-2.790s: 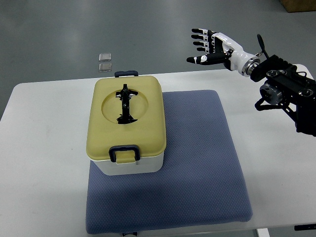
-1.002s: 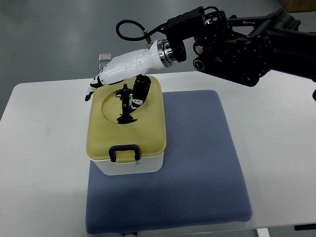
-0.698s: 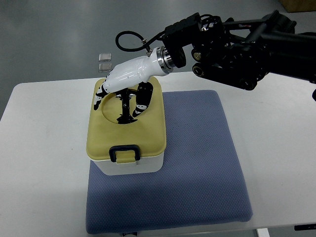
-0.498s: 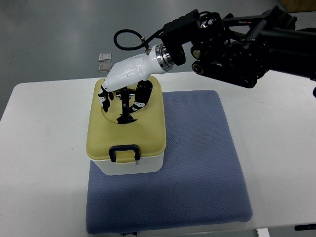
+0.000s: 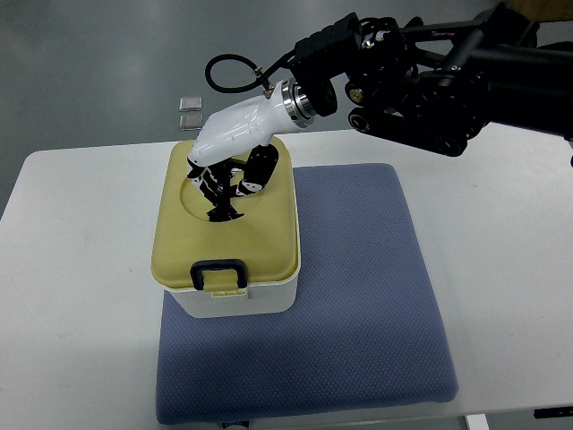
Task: Open white storage box with right hand
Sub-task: 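Close the right hand fingers around the black lid handle, then lift the yellow lid off the box with the right hand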
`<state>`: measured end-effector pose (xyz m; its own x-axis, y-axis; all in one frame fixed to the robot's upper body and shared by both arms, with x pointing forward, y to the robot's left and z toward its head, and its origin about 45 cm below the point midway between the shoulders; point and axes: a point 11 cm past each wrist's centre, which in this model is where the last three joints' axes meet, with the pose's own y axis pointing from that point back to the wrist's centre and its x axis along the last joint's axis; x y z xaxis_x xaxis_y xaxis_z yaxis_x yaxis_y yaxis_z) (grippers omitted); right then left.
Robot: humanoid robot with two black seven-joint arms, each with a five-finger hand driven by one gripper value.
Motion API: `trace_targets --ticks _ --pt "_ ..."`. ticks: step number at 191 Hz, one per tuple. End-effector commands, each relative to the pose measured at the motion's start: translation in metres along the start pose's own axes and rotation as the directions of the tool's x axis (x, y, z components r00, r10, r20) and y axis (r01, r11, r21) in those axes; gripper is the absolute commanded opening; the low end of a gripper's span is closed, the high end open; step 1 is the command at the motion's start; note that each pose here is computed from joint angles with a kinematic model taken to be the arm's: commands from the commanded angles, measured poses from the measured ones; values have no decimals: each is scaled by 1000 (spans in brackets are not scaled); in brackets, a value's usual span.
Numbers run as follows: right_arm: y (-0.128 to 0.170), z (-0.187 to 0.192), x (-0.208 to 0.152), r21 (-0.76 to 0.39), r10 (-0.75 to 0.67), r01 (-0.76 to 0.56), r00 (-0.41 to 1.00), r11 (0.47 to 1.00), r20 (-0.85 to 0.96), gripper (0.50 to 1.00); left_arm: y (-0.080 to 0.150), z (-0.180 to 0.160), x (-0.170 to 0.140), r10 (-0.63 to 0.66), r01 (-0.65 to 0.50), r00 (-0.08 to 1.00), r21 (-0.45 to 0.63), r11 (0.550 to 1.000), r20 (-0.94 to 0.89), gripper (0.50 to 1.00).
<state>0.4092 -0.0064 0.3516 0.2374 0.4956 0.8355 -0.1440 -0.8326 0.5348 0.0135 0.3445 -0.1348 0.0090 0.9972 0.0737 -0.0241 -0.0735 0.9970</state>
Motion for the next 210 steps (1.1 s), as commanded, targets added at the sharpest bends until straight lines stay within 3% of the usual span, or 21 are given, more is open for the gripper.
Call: trace_targets --ticks 1,56,112,164,210 --pt "-3 -2 1 6 12 -12 1000 1000 -13 500 0 0 0 0 0 1000 0 1000 0 1000" --pt "-2 -1 6 5 67 -67 997 998 -40 500 0 0 -2 -6 6 1000 0 1000 0 1000" --pt "14 7 34 -18 207 -210 974 978 -91 500 0 0 -1 -3 3 1000 -1 1000 -1 1000" --pt "52 30 62 -92 333 -339 940 936 -71 500 0 0 -2 -6 6 1000 1 1000 -1 1000" --pt "101 71 54 -247 399 -389 917 887 -12 500 0 0 -3 -8 8 1000 -1 1000 -3 1000"
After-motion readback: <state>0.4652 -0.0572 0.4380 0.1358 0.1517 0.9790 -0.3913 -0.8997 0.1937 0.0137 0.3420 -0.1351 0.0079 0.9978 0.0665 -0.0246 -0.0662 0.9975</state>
